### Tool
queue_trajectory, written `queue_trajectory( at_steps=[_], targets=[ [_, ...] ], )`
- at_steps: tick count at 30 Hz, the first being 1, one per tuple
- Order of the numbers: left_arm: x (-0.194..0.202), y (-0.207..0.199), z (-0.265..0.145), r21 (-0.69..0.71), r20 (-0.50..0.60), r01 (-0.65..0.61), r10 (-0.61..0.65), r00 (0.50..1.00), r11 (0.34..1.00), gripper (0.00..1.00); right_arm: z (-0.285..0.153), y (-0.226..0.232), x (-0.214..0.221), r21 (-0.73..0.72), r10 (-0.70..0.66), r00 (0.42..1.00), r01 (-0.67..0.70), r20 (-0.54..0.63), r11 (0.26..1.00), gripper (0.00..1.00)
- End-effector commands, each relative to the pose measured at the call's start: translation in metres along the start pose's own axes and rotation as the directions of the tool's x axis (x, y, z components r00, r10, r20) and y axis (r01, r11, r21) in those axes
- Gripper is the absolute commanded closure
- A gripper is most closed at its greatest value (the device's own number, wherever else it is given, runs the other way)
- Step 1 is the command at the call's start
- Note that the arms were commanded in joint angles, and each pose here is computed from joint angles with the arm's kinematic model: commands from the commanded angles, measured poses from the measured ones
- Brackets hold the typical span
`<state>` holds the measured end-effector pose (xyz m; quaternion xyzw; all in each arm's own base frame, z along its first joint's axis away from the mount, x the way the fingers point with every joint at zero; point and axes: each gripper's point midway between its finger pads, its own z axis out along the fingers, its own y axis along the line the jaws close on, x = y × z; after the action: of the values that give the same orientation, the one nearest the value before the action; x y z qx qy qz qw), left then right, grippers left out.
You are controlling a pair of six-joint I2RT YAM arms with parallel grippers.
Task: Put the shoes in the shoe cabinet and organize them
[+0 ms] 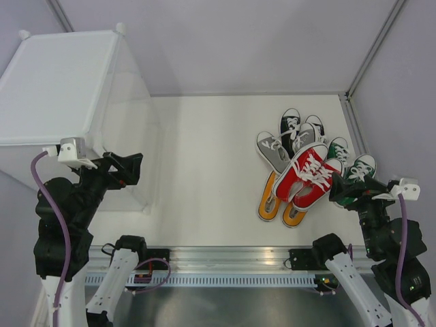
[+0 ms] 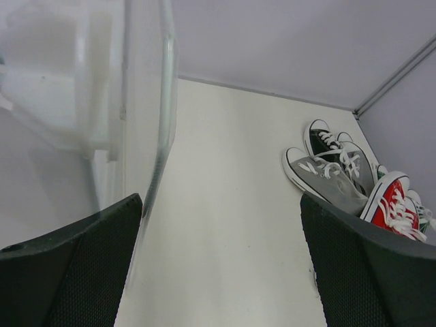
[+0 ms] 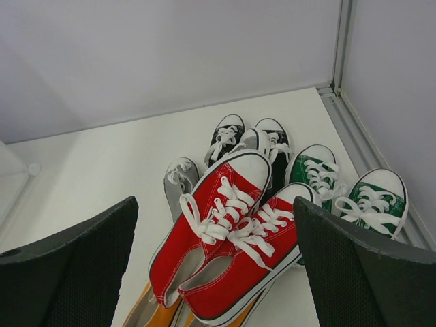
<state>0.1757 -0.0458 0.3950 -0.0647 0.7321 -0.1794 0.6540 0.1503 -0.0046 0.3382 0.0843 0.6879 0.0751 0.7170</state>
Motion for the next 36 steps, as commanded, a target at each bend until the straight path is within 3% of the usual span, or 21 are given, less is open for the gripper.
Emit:
queue_trajectory(
  at_steps=[1, 19, 26, 36],
  targets=[
    [-0.009, -0.013, 0.008, 0.08, 0.024, -0.045, 0.044, 0.999, 0.996, 0.0, 0.0, -0.001, -0.004, 0.004, 0.018, 0.999, -0.018, 0.03, 1.0, 0.02],
    [-0.019, -0.078, 0.032, 0.409, -0.05, 0.045, -0.028, 0.998, 0.911, 0.0, -0.002, -0.003, -0.003, 0.004, 0.019, 0.999, -0.019, 0.035, 1.0, 0.02],
    [-0.045, -0.086, 0.043, 0.409, -0.02, 0.04, -0.035, 0.999, 0.911, 0.0, -0.003, -0.003, -0.004, 0.0, 0.022, 0.999, -0.022, 0.041, 1.0, 0.02],
    [-0.019, -0.073, 0.064, 0.368, -0.069, 0.059, -0.036, 0.997, 0.928, 0.0, -0.003, 0.004, -0.001, -0.041, 0.007, 0.999, -0.006, 0.037, 0.999, 0.02]
  ],
)
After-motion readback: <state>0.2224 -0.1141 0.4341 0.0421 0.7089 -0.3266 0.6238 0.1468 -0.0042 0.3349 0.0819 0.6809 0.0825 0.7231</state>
